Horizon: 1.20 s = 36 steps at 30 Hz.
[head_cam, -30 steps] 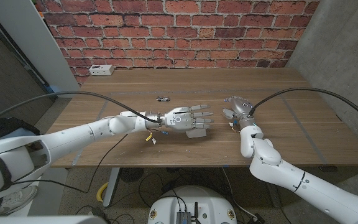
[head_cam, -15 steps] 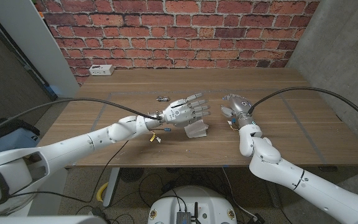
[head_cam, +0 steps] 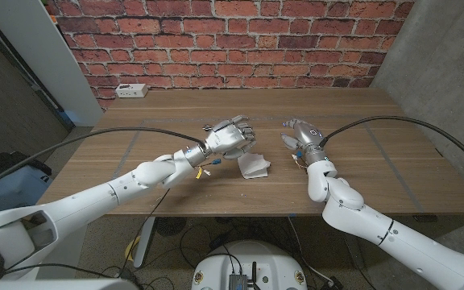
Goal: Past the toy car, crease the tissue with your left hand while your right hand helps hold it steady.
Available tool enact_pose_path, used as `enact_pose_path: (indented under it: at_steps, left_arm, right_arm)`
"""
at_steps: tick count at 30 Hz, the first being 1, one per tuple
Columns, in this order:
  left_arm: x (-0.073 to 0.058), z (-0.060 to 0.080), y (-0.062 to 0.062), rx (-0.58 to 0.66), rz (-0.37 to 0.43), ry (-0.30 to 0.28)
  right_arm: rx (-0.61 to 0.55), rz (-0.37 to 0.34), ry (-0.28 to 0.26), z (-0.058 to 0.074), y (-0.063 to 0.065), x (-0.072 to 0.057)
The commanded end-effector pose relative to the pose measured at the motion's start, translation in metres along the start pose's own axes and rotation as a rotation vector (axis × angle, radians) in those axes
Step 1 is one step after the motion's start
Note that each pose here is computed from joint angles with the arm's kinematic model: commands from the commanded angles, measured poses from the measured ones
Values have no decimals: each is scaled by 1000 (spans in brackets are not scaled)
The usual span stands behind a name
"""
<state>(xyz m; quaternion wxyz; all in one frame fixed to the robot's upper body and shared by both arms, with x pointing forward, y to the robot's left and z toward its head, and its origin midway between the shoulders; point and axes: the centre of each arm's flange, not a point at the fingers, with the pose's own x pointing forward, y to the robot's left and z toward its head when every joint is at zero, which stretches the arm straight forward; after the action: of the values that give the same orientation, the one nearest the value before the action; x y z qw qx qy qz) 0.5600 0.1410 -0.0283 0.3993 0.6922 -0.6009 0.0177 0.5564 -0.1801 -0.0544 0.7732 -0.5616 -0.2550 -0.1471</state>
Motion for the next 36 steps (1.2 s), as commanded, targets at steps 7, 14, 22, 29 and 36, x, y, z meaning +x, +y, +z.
enact_pose_path:
  at_steps: [7, 14, 22, 29, 36]
  left_arm:
    - [2, -8, 6, -229, -185, -27]
    - [2, -8, 10, -273, -204, -6]
    - [5, -11, 5, -312, -278, 6]
    - [10, -13, 0, -359, -373, -7]
    - [19, -10, -8, -402, -500, -52]
  right_arm:
    - [85, -58, -4, 0, -3, 4]
    - [89, -57, 0, -1, -3, 4]
    - [97, -58, 0, 0, -4, 4]
    - [98, -58, 3, 0, -4, 2]
    - [99, -59, 10, 0, -4, 1]
